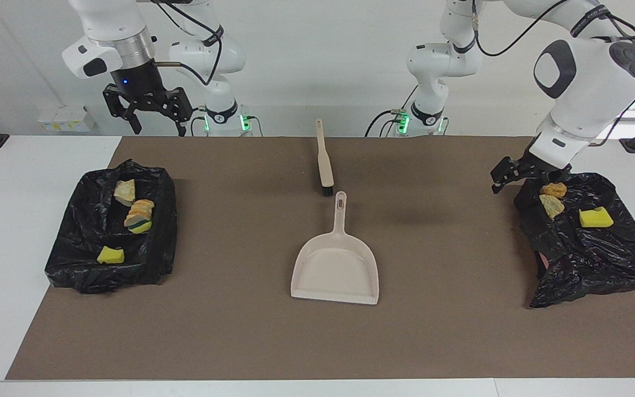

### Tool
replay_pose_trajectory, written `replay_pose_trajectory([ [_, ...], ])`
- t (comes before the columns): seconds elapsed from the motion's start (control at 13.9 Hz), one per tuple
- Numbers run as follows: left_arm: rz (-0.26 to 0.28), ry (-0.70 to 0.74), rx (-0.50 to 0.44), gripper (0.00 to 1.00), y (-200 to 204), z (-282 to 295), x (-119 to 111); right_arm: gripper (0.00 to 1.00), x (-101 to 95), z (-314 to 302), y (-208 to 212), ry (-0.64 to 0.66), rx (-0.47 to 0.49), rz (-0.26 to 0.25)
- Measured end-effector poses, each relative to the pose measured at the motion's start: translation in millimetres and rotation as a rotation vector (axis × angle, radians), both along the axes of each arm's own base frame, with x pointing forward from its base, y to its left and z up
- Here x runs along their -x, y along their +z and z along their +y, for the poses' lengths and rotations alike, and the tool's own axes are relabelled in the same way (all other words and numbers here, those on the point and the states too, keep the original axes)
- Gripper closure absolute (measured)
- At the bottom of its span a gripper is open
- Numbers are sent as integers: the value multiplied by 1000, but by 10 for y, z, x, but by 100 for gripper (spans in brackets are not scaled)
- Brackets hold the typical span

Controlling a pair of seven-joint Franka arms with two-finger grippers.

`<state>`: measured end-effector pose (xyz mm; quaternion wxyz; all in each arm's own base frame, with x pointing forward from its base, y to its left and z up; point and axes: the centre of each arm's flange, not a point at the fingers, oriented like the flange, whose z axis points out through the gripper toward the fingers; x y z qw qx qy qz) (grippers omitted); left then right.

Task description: Sweep and dump trash in bin

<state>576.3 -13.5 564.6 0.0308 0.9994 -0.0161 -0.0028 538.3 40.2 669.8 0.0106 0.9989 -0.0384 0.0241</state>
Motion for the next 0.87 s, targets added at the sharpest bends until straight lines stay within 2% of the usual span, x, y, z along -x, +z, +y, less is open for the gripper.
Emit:
replay_pose_trajectory([
  [0.29, 46, -1, -7, 0, 351, 41, 217, 0, 0, 0, 0, 0, 0, 0],
  [0.72, 54, -8, -9, 0, 632, 4, 412, 0, 2, 0, -1, 0, 0, 2],
  [0.87, 54, -9, -9, 0, 641, -1, 425, 0, 30, -4, -26, -1, 2, 29],
])
